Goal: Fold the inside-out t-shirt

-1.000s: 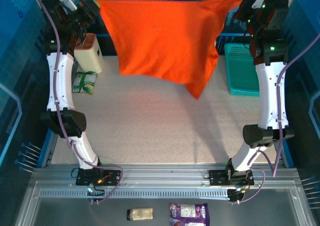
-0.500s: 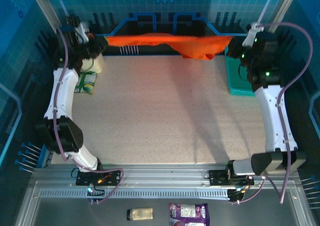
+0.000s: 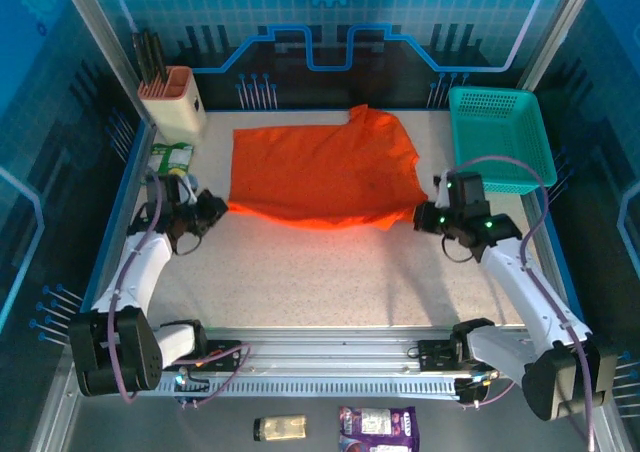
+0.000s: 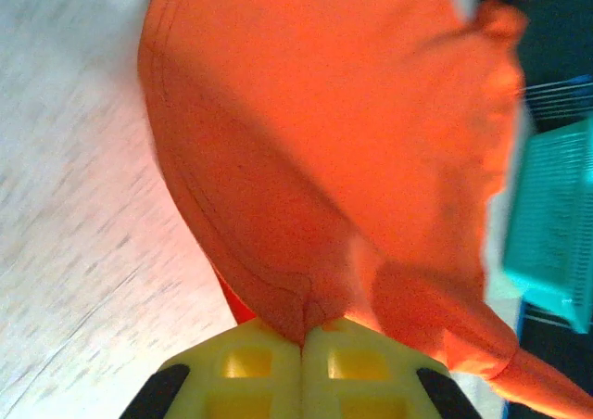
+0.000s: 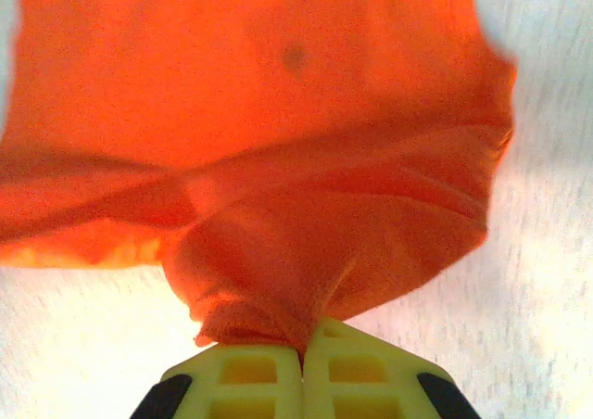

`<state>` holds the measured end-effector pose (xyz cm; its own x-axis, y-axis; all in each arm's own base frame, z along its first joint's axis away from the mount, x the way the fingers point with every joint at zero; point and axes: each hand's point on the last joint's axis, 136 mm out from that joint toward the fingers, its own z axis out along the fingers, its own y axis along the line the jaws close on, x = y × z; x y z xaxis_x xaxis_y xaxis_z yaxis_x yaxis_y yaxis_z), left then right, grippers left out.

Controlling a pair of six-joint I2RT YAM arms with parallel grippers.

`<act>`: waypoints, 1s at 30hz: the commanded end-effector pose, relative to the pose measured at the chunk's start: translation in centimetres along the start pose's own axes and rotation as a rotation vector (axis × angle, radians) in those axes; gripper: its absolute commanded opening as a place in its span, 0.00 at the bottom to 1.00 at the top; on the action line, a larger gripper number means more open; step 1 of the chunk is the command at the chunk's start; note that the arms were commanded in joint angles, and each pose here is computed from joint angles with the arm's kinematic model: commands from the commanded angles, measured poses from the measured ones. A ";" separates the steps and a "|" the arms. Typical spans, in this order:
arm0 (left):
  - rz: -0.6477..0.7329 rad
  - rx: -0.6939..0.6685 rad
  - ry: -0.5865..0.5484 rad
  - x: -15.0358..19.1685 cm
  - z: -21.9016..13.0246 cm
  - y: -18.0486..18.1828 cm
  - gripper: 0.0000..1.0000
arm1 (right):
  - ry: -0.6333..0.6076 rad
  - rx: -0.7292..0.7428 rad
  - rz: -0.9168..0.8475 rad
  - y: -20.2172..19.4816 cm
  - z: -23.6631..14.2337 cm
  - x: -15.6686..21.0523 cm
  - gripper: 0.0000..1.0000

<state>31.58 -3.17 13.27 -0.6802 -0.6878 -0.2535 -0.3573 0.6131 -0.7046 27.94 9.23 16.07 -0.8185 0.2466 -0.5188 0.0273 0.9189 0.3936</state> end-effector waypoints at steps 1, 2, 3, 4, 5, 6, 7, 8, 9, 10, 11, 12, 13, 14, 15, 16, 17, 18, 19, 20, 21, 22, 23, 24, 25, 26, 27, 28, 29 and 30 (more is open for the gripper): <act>-0.072 -0.050 -0.007 1.6 -0.1 2.4 0.00 | 0.104 0.015 0.076 -0.4 0.0 4.1 0.00; -0.086 -0.079 -0.001 2.3 -0.2 3.3 0.00 | 0.131 0.022 0.092 -0.5 0.0 5.2 0.00; -0.096 -0.103 0.004 3.0 -0.5 4.1 0.00 | 0.157 0.039 0.103 -0.7 -0.1 6.3 0.00; -0.102 -0.124 0.001 3.4 -0.8 4.6 0.00 | 0.175 0.061 0.113 -0.9 -0.3 7.1 0.00; -0.110 -0.147 0.000 3.9 -1.1 5.2 0.02 | 0.194 0.083 0.121 -1.2 -0.6 8.1 0.00; -0.118 -0.163 -0.001 4.4 -1.4 5.7 0.06 | 0.211 0.100 0.132 -1.5 -0.8 9.0 0.01; -0.122 -0.174 -0.004 4.7 -1.7 6.0 0.09 | 0.230 0.108 0.139 -1.6 -1.0 9.7 0.04; -0.127 -0.182 -0.002 5.1 -2.0 6.2 0.14 | 0.252 0.113 0.144 -1.6 -1.2 10.6 0.08; -0.131 -0.183 -0.007 5.4 -2.4 6.2 0.20 | 0.273 0.121 0.148 -1.7 -1.6 11.3 0.14; -0.135 -0.184 -0.008 5.6 -2.7 6.2 0.24 | 0.287 0.128 0.149 -1.7 -1.9 11.7 0.22; -0.134 -0.174 -0.021 5.6 -3.1 5.9 0.28 | 0.294 0.132 0.148 -1.6 -2.3 12.0 0.29; -0.127 -0.161 -0.035 5.5 -3.5 5.5 0.30 | 0.296 0.135 0.145 -1.5 -2.8 12.2 0.35; -0.114 -0.147 -0.051 5.2 -3.9 5.0 0.31 | 0.292 0.136 0.140 -1.4 -3.1 12.2 0.39; -0.094 -0.143 -0.071 4.8 -4.4 4.6 0.33 | 0.283 0.132 0.136 -1.2 -3.3 11.9 0.43; -0.077 -0.145 -0.092 4.3 -4.9 4.2 0.35 | 0.270 0.132 0.131 -1.1 -3.5 11.5 0.46; -0.064 -0.146 -0.103 3.9 -5.2 3.8 0.35 | 0.258 0.131 0.125 -1.0 -3.6 11.1 0.48; -0.047 -0.138 -0.107 3.4 -5.3 3.2 0.36 | 0.252 0.126 0.111 -0.7 -3.6 10.7 0.49; -0.034 -0.124 -0.099 3.1 -5.3 2.5 0.35 | 0.248 0.128 0.096 -0.5 -3.5 10.3 0.49; -0.027 -0.113 -0.082 3.0 -5.1 2.0 0.34 | 0.246 0.125 0.081 -0.2 -3.4 9.8 0.49; -0.012 -0.101 -0.057 3.0 -4.8 1.3 0.33 | 0.248 0.121 0.056 0.2 -3.1 9.5 0.49; 0.006 -0.094 -0.026 3.2 -4.4 0.8 0.32 | 0.254 0.101 0.031 0.9 -2.8 9.1 0.49; 0.026 -0.092 0.002 3.5 -3.9 0.3 0.32 | 0.261 0.072 0.005 1.8 -2.4 8.9 0.48; 0.049 -0.095 0.033 3.9 -3.3 -0.1 0.32 | 0.275 0.042 -0.022 2.7 -1.9 8.9 0.48; 0.070 -0.096 0.065 4.5 -2.6 -0.4 0.32 | 0.298 0.012 -0.049 3.7 -1.4 9.2 0.48; 0.083 -0.097 0.091 4.9 -2.0 -0.7 0.32 | 0.320 -0.013 -0.073 4.5 -0.8 9.5 0.48; 0.091 -0.102 0.122 5.5 -1.2 -0.7 0.32 | 0.346 -0.029 -0.106 5.3 -0.2 10.1 0.48; 0.092 -0.112 0.149 6.0 -0.4 -0.5 0.31 | 0.370 -0.033 -0.137 5.9 0.5 10.7 0.48; 0.091 -0.121 0.170 6.4 0.2 -0.3 0.31 | 0.391 -0.035 -0.166 6.4 1.1 11.2 0.48; 0.089 -0.131 0.189 6.8 0.8 -0.1 0.30 | 0.415 -0.035 -0.202 6.9 1.7 11.9 0.48; 0.086 -0.139 0.204 7.2 1.3 0.2 0.30 | 0.436 -0.029 -0.231 7.2 2.3 12.5 0.48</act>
<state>27.19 -7.30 11.43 -0.7905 -0.5852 -0.1807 -0.3904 0.7088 -0.5876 19.17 16.70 11.09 -0.9756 0.0060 -0.2196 -0.0676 0.9430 0.3258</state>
